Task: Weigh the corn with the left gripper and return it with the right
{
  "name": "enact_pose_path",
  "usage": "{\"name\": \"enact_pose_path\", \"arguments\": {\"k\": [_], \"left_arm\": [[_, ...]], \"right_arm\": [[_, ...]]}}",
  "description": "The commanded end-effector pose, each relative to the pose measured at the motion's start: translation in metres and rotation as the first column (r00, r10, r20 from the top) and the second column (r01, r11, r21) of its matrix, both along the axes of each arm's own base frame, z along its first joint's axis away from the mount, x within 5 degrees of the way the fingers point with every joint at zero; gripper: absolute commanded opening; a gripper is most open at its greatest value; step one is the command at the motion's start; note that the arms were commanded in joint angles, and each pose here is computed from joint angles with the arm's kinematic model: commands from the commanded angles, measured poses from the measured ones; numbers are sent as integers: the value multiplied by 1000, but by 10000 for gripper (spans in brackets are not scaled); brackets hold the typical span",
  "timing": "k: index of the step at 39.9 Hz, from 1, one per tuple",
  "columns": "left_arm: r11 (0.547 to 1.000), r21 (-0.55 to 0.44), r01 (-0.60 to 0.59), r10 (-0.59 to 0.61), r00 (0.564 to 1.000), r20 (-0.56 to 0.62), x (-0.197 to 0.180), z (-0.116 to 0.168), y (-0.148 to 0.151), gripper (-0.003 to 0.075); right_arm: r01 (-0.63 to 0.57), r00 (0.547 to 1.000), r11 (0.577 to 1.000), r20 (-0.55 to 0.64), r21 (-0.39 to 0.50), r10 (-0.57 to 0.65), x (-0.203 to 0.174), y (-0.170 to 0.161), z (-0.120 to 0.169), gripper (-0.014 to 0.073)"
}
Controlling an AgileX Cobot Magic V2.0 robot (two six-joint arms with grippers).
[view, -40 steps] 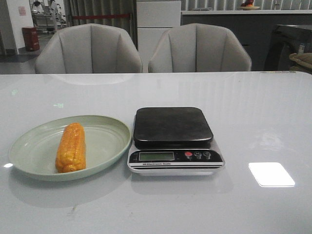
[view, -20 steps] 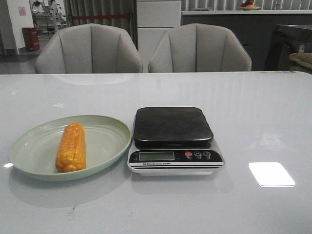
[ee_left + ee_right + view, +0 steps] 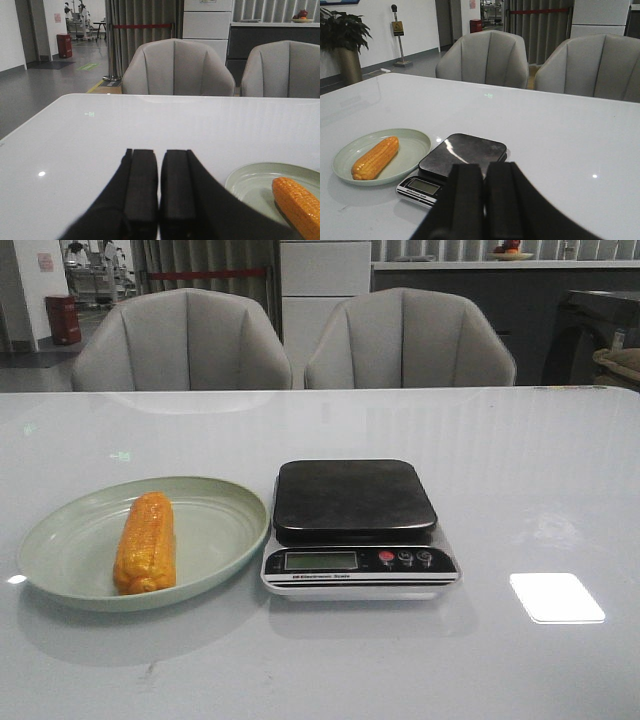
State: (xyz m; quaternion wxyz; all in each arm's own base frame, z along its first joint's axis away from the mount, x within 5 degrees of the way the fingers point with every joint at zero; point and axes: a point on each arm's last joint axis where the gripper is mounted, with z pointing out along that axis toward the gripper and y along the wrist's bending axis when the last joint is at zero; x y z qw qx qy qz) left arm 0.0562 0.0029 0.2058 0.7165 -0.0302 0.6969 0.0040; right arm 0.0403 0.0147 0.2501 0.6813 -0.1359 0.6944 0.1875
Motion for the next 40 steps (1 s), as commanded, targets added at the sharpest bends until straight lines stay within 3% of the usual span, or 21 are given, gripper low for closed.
{"name": "enact_pose_path", "arguments": {"k": [1,34,40], "left_arm": [[1000,-6,7,-7,997,74,-1,-2,-1,122],[1000,-6,7,-7,997,74,-1,-2,-1,122],[1000,-6,7,-7,997,74,-1,-2,-1,122]], "right_arm": [[-15,993,1000,114,24,13,-4,-1,16,156],[-14,993,1000,114,24,11,-4,-1,16,156],[49,991,999,127,10,-50,-4,-2,16,156]]}}
